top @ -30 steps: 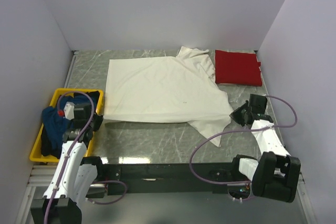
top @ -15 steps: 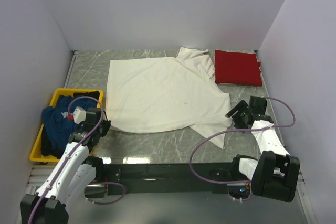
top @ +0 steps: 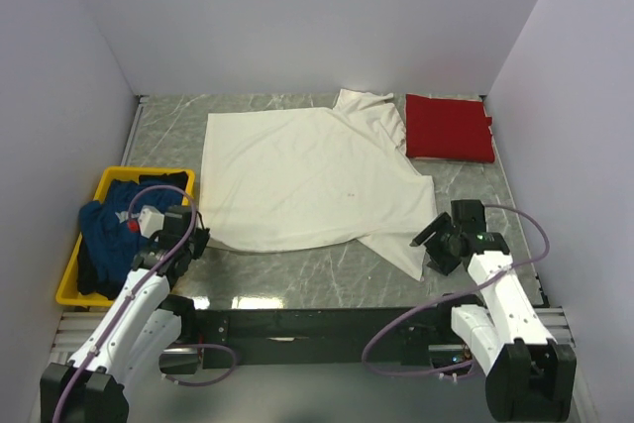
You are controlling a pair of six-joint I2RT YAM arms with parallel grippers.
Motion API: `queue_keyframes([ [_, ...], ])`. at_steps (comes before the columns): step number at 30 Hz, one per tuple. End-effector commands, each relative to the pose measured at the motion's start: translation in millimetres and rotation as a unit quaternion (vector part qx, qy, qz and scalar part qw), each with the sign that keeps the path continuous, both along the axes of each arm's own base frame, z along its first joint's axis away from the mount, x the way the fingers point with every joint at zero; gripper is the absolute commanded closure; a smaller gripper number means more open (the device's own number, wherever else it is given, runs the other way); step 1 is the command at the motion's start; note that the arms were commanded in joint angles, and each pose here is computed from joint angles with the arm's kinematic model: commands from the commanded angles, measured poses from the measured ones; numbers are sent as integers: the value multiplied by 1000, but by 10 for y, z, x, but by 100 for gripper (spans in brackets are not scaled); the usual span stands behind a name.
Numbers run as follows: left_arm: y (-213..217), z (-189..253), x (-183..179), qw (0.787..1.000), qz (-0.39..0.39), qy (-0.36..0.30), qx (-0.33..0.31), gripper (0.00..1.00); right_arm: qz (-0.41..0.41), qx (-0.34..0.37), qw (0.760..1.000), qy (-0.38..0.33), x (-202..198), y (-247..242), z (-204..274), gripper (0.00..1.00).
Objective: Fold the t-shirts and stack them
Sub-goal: Fold the tshirt
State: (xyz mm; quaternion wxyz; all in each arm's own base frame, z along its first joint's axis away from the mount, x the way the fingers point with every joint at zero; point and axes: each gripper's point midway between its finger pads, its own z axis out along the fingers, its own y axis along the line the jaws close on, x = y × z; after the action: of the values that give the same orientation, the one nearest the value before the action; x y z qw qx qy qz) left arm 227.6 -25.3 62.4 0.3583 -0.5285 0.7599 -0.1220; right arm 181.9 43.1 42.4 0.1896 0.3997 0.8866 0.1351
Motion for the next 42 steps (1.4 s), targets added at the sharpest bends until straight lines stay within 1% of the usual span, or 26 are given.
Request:
queue_keyframes([
  [1,5,63,92,1000,13,-21,-4,99,-32,-11,999,40,-270,-55,-32,28],
  [2,3,68,101,1000,14,-23,-5,99,-35,-14,999,32,-277,-68,-1,29],
  [8,-16,70,123,999,14,-30,-13,99,-29,-5,998,48,-473,-29,-72,32],
  [10,-18,55,120,999,14,-28,-13,99,-19,3,998,53,-514,11,-111,35],
  [11,-22,59,121,999,13,-29,-13,99,-14,9,998,57,-542,34,-151,39],
  [13,-24,48,117,1000,11,-26,-12,99,-5,22,998,62,-592,88,-217,45],
  [15,-15,52,119,1000,13,-26,-11,99,-1,30,997,65,-613,117,-248,49],
  [16,-18,51,118,1000,12,-26,-11,99,0,33,998,62,-616,128,-278,53],
  [20,-12,62,113,1000,12,-26,-9,99,1,38,998,59,-609,147,-294,53],
  [21,-10,64,116,1000,13,-27,-9,99,2,38,998,57,-589,145,-295,55],
  [24,-9,67,115,1000,11,-27,-7,99,6,34,998,55,-547,136,-281,70],
  [25,0,79,117,1000,13,-27,-5,99,10,31,998,47,-505,128,-233,90],
  [26,1,79,113,1000,11,-25,-3,99,15,28,998,50,-504,122,-211,100],
  [29,24,116,98,1000,11,-22,5,99,31,24,999,21,-373,123,-10,100],
  [34,60,136,28,1000,16,-17,10,99,35,6,999,-32,-225,76,383,100],
  [38,79,122,-51,1000,22,-14,7,99,43,-7,998,-55,-170,43,604,100],
  [42,73,157,-50,1000,24,-19,2,99,51,-10,996,-78,-84,47,795,100],
])
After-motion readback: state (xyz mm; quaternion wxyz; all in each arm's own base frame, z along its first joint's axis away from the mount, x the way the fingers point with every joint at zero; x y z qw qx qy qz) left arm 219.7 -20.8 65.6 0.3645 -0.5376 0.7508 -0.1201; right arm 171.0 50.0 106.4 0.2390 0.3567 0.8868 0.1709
